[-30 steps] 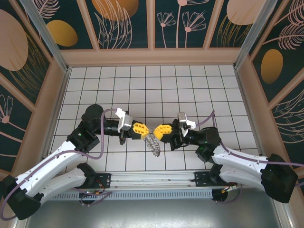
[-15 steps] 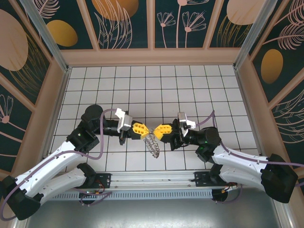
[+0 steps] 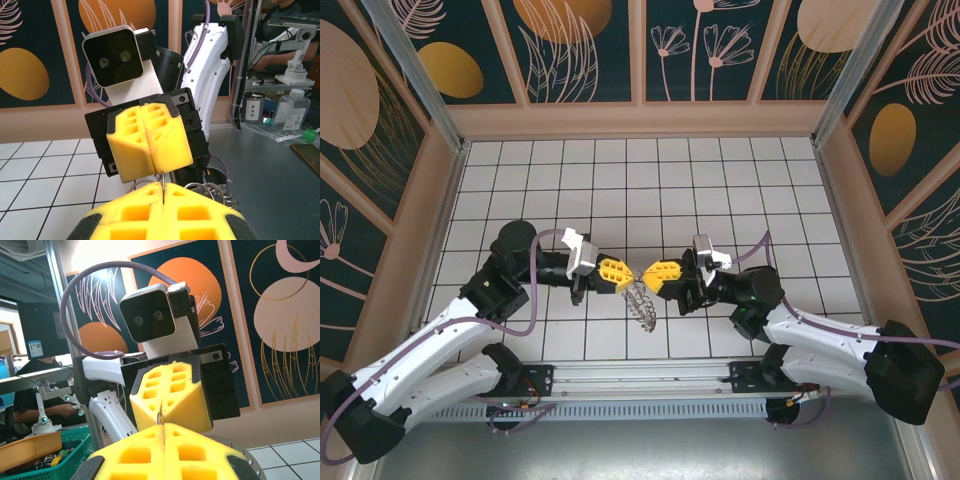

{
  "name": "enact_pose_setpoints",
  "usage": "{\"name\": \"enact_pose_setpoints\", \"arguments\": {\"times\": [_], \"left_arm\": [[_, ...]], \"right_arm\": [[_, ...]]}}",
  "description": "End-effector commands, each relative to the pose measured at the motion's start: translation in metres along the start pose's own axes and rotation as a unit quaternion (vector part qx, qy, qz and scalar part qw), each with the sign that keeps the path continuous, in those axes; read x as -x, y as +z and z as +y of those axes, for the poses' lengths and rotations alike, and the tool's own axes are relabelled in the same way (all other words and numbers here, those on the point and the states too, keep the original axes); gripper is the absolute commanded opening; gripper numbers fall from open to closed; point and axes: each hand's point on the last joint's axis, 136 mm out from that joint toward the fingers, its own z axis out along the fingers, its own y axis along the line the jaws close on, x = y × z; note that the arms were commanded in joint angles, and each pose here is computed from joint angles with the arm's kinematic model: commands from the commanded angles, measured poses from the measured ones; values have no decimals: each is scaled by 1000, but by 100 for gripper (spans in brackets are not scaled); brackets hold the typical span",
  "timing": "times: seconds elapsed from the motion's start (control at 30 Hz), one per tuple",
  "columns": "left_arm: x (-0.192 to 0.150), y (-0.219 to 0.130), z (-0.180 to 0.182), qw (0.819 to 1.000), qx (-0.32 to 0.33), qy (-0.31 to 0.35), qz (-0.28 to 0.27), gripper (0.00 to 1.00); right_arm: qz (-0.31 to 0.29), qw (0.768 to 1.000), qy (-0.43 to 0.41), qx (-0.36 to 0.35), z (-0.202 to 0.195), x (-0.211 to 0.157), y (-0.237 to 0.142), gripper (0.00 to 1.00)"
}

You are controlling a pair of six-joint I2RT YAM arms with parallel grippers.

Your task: Put the keys on the keyring

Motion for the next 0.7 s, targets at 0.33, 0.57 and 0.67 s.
{"name": "enact_pose_setpoints", "arguments": {"times": [0.33,0.57,0.67], "left_arm": [[16,-2,-1,999,7,29,-14,0],[16,-2,-1,999,7,29,-14,0],[16,-2,-1,999,7,29,-14,0]], "right_arm": [[-32,998,-24,42,19,24,3,0],[-29,998,-24,43,19,24,3,0],[-30,998,-24,43,19,23,3,0]]}}
